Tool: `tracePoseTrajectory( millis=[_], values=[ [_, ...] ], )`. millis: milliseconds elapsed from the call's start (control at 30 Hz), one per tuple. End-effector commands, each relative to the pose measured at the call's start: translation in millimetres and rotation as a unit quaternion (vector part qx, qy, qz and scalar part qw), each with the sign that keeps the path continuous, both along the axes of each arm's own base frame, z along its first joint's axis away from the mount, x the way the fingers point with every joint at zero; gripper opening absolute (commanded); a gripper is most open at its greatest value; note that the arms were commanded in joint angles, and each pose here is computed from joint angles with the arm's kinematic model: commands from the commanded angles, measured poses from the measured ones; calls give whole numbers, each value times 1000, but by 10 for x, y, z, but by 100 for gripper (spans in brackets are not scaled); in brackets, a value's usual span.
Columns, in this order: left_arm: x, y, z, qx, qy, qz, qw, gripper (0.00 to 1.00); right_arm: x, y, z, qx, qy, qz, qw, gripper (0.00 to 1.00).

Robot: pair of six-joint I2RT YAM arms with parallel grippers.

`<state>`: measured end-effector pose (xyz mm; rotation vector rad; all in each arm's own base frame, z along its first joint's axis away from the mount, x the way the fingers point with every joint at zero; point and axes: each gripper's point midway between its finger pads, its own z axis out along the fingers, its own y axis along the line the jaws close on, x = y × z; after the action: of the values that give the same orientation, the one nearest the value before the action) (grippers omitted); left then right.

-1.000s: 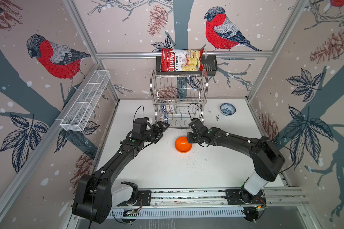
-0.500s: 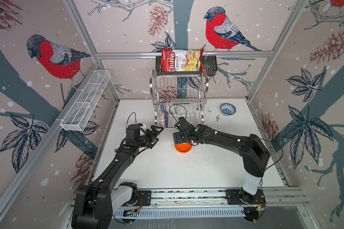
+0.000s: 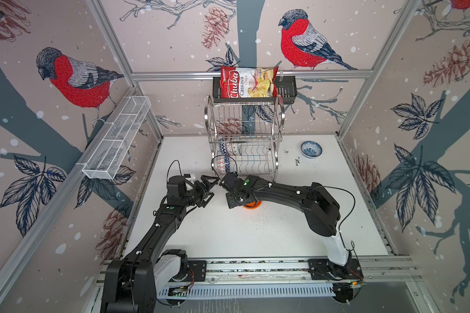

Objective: Load the bowls into the dish rack

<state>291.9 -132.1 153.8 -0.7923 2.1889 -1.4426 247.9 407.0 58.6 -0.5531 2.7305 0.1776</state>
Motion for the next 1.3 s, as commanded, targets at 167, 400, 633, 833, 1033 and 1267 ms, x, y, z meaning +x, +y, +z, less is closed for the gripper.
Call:
tracePoseTrajectory(
  millis=[167,400,633,833,1033,1267],
  values=[
    [15,-132,122,-2,-26,-25,999,97,21,-89,-134,-29,9,-38,999,56],
    [-6,-171,57,-9,-13,-29,999,97,92,-125,-94,-37,-6,-52,998,40],
    [61,-207,93,-8,-13,-34,999,97,164,-215,-55,-39,-25,-53,998,18],
    [104,-216,72,-6,-6,-36,999,97,197,-212,-48,-30,-24,-47,998,8],
    [197,-221,121,-2,-6,-38,999,97,209,-56,204,37,-23,-23,999,4],
    [276,-181,134,-6,-6,-30,1000,97,305,95,732,193,-23,1,981,2]
  ],
)
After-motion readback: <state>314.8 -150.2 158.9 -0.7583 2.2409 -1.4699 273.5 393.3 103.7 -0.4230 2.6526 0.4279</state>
